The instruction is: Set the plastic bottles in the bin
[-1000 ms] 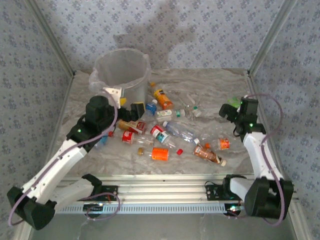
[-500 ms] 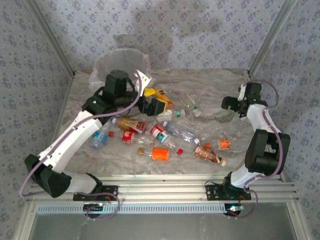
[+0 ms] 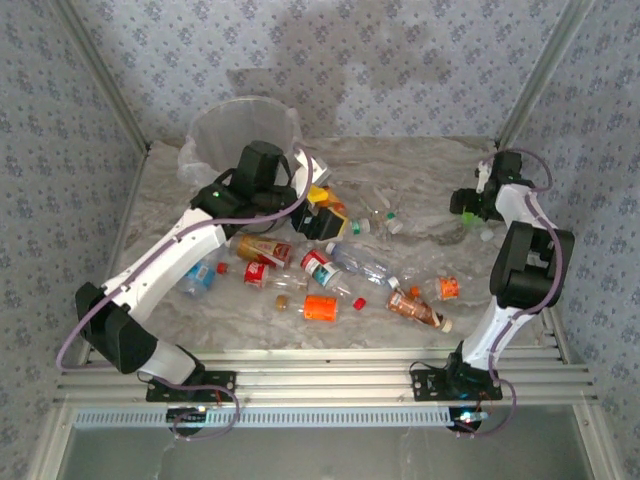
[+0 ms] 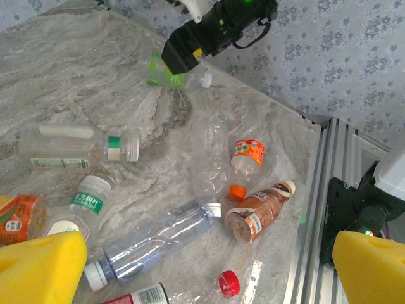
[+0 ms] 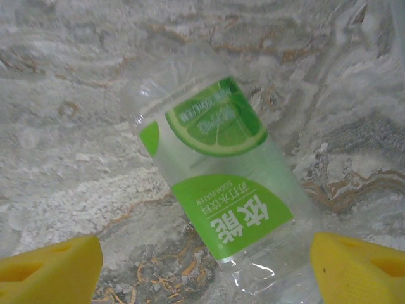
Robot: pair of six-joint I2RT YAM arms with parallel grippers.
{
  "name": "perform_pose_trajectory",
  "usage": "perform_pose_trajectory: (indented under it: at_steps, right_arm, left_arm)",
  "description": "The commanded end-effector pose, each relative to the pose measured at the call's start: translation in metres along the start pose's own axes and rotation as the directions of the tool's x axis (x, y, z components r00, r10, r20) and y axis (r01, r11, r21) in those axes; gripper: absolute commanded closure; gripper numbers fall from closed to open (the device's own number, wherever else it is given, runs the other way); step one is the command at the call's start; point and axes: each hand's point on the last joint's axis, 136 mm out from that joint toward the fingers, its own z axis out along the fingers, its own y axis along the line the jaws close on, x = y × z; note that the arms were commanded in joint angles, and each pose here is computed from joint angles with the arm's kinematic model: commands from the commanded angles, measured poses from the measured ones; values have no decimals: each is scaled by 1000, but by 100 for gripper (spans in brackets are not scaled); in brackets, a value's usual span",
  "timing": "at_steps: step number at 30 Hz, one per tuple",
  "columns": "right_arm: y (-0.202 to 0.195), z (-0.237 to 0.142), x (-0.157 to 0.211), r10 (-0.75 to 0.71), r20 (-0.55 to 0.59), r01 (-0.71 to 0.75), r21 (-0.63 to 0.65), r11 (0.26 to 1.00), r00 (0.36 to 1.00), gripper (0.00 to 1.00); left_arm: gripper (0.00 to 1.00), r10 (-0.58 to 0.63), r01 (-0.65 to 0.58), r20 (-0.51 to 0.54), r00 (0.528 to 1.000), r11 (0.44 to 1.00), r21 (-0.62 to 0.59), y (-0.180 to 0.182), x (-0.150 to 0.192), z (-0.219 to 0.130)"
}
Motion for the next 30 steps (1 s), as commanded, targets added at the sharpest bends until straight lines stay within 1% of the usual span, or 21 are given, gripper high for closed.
perform_pose_trajectory:
  at_steps: [1, 3, 5, 9, 13, 15, 19, 21, 26, 28, 30]
  right_arm:
    - [-4, 5, 9, -18, -64, 18, -5, 1000, 998, 13]
    - [-4, 9, 10, -17, -76, 16, -8, 1000, 997, 13]
    - [-4, 13, 18, -13, -115, 12, -12, 1000, 993, 13]
    - [-1, 15, 25, -25, -144, 25, 1, 1000, 989, 14]
    - [11, 10, 27, -38, -142, 34, -25, 999, 989, 18]
    - [20, 6, 30, -37, -148, 28, -64, 998, 988, 19]
    - [27, -4, 31, -10, -113, 0, -89, 996, 994, 20]
    - [21, -6, 30, 5, -96, -10, -53, 999, 995, 19]
    - [1, -7, 32, 11, -97, -4, 69, 998, 995, 18]
    - [-1, -9, 37, 38, -101, -29, 88, 996, 994, 18]
    - [-2, -12, 34, 38, -63, -31, 104, 994, 997, 18]
  left_arm:
    - [0, 47, -47, 19, 999, 998, 34, -8, -2, 0]
    - [0, 45, -46, 21, 999, 998, 33, -8, 0, 0]
    - [0, 43, -44, 27, 999, 998, 33, -8, 2, 0]
    - [0, 31, -32, 34, 999, 999, 32, -8, 7, 0]
    - [0, 29, -30, 34, 999, 999, 40, -12, 9, 0]
    - [0, 29, -31, 33, 999, 999, 40, -12, 10, 0]
    - [0, 29, -30, 31, 999, 999, 41, -13, 11, 1]
    - [0, 28, -29, 29, 999, 999, 39, -13, 12, 2]
    - [0, 26, -26, 25, 999, 999, 34, -12, 13, 2]
    - [0, 30, -30, 26, 999, 999, 29, -12, 12, 1]
    - [0, 31, -32, 24, 999, 999, 25, -11, 12, 1]
